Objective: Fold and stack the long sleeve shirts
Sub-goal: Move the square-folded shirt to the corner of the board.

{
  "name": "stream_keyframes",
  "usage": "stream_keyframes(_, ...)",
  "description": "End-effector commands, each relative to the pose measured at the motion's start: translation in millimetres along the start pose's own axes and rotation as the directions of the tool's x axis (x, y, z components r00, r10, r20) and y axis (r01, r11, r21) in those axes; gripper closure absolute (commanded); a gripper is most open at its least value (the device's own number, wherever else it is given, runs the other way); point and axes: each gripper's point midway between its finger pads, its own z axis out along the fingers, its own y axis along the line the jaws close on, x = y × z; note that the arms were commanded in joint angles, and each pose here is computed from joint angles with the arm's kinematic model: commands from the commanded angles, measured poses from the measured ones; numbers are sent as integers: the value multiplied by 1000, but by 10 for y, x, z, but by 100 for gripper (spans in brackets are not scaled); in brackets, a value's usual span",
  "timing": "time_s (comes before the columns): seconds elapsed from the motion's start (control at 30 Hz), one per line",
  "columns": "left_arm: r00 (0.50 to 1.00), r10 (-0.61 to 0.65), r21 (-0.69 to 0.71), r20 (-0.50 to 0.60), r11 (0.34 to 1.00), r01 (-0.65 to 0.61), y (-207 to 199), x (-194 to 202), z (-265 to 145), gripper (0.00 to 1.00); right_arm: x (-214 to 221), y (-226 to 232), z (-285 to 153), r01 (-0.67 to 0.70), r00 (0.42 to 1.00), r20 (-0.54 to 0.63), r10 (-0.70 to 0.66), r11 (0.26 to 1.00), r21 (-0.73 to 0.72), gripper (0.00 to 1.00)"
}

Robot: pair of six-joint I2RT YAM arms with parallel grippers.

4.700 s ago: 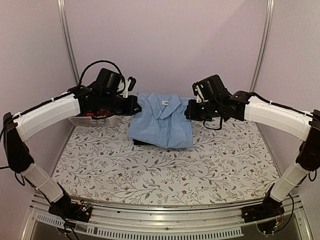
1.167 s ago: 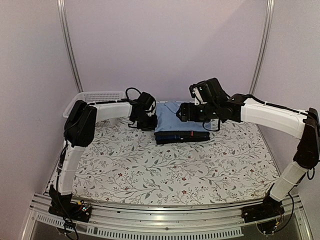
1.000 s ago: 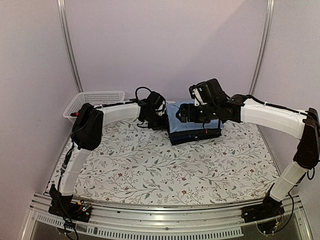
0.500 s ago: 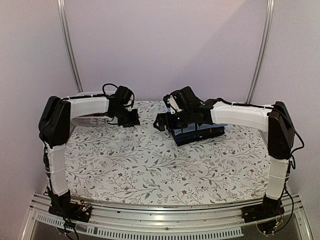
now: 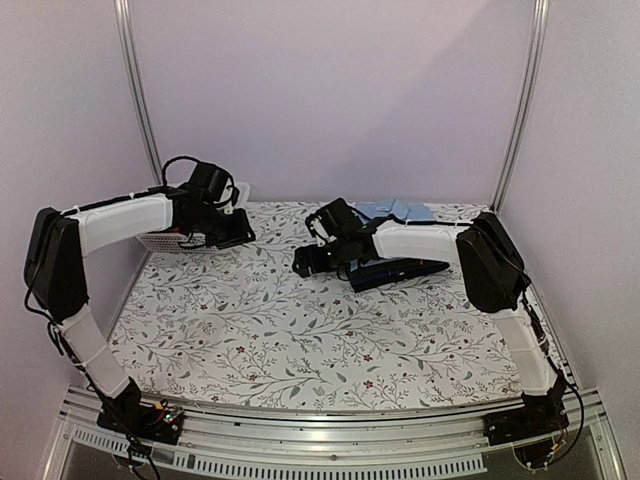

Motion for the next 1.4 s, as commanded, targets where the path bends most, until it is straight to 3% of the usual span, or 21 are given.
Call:
stream_keyframes(0.0,999,24,43,36,999,-25,-89,-17,-189,66,-34,-432,167,-59,998,0,59,996,62,7)
stream_keyframes(0.2,998,25,65,60,997,-29,-133,-37,-359,66,88,-864,257,-111,993,-31,117,984,138,7)
stream_keyframes(0.53,996,29,102,80,994,-37,-195,-20,-554,67,-65,-1631,110,-224,974,17,227,947,231,6)
stream_keyframes(0.93,998,18,134,67,991,-27,-229,91,-667,67,-251,-2641,-177,-356,934,83,347,901,246,6)
stream_keyframes(1.37,998,19,141,59,990,-28,-272,153,-676,67,-572,-3069,-241,-396,916,152,372,900,181,1)
